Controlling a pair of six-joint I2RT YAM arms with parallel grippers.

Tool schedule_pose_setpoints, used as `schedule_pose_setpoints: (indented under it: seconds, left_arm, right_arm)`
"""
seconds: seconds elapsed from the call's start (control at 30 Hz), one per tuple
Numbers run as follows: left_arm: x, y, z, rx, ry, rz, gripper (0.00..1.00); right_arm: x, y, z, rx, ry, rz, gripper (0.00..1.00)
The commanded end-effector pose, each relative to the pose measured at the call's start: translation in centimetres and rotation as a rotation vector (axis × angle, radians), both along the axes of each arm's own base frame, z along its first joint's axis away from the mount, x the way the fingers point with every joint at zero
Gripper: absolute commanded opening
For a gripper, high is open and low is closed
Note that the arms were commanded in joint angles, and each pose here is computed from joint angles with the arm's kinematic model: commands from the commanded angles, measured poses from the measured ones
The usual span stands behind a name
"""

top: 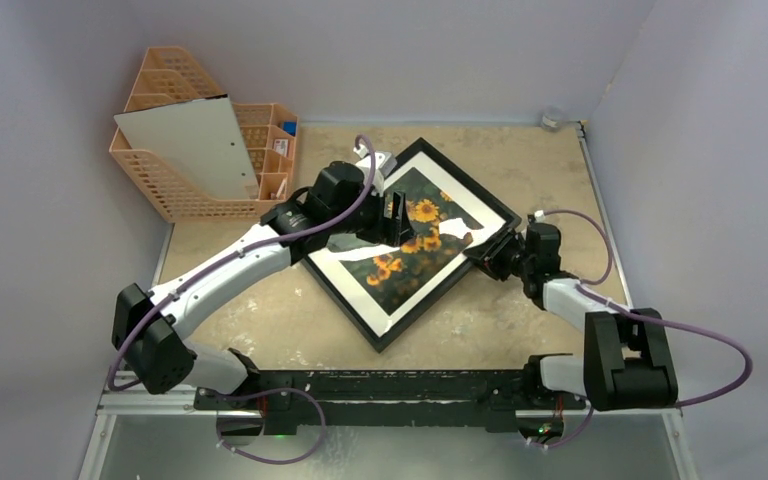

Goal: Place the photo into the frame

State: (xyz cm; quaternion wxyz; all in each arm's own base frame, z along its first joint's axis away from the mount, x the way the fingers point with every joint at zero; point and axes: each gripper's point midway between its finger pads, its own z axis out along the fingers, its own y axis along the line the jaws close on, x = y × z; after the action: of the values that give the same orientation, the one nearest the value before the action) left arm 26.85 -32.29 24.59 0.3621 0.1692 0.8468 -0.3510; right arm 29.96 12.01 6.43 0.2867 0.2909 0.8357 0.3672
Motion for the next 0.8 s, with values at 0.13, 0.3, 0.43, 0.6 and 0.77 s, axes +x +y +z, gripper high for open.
schedule_pose_setpoints:
  seconds: [0.13,0.3,0.43,0.6,0.77]
  left_arm:
    - [2.5,4.6,-4.0,0.088,0.101,0.214,0.75]
    - [3.8,7.6,-6.3,0.092,0.177,0.303,0.75]
    - [5.0,8.8,-7.3,0.129,0.176,0.312,0.75]
    - [8.5,9.3,-7.5,0.253,0.104,0.313,0.75]
    - [14.0,11.5,-9.3,0.465,-0.007,0.412,0.75]
  right_arm:
    - [0.3,-0.3,0.3,-0.084,-0.134,0.063,0.41]
    - [-0.7,-0.9,-1.0,-0.089,-0.084,0.024,0.48]
    - [-1.4,-1.9,-2.0,-0.117,-0.023,-0.024,0.55]
    - [-2.4,-4.3,-2.5,-0.222,0.082,-0.124,0.76]
    - [-3.0,-4.6,-2.1,-0.232,0.104,-0.137,0.8]
